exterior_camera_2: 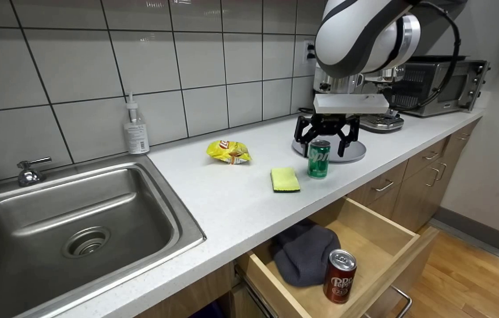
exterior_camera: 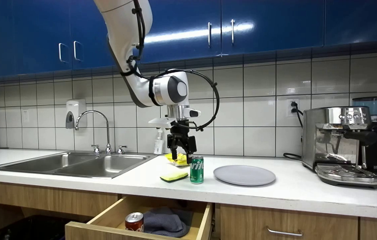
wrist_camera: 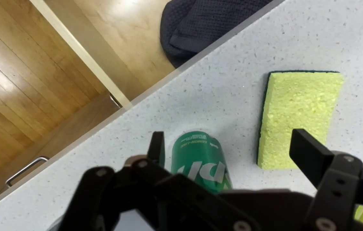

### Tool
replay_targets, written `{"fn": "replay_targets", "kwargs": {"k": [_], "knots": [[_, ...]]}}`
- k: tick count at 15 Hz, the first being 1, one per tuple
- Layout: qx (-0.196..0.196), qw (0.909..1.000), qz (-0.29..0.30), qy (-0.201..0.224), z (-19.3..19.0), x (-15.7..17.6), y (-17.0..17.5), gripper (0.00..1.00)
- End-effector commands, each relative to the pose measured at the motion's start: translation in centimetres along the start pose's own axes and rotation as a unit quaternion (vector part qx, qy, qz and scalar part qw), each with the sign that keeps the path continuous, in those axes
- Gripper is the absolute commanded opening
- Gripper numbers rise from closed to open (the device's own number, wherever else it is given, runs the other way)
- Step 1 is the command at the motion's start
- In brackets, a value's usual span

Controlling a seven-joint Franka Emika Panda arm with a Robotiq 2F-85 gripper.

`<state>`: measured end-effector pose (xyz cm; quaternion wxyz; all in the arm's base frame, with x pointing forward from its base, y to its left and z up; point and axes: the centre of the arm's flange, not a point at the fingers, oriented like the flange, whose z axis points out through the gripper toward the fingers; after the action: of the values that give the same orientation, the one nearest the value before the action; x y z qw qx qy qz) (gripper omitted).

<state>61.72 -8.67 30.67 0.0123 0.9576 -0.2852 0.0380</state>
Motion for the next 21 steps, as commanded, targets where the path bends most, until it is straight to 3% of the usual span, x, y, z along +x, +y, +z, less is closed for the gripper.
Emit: {"fn": "replay_targets", "kwargs": {"k": [1, 11, 21], "knots": [[0.009, 0.9999, 0.011, 0.003, 0.7, 3.0, -0.4, 1.00], [0.006, 0.9995, 0.029, 0.011, 0.4, 5.4, 1.6, 1.00], [0.000, 0.9996, 0.028, 0.011, 2.4, 7.0, 1.5, 1.00]]}}
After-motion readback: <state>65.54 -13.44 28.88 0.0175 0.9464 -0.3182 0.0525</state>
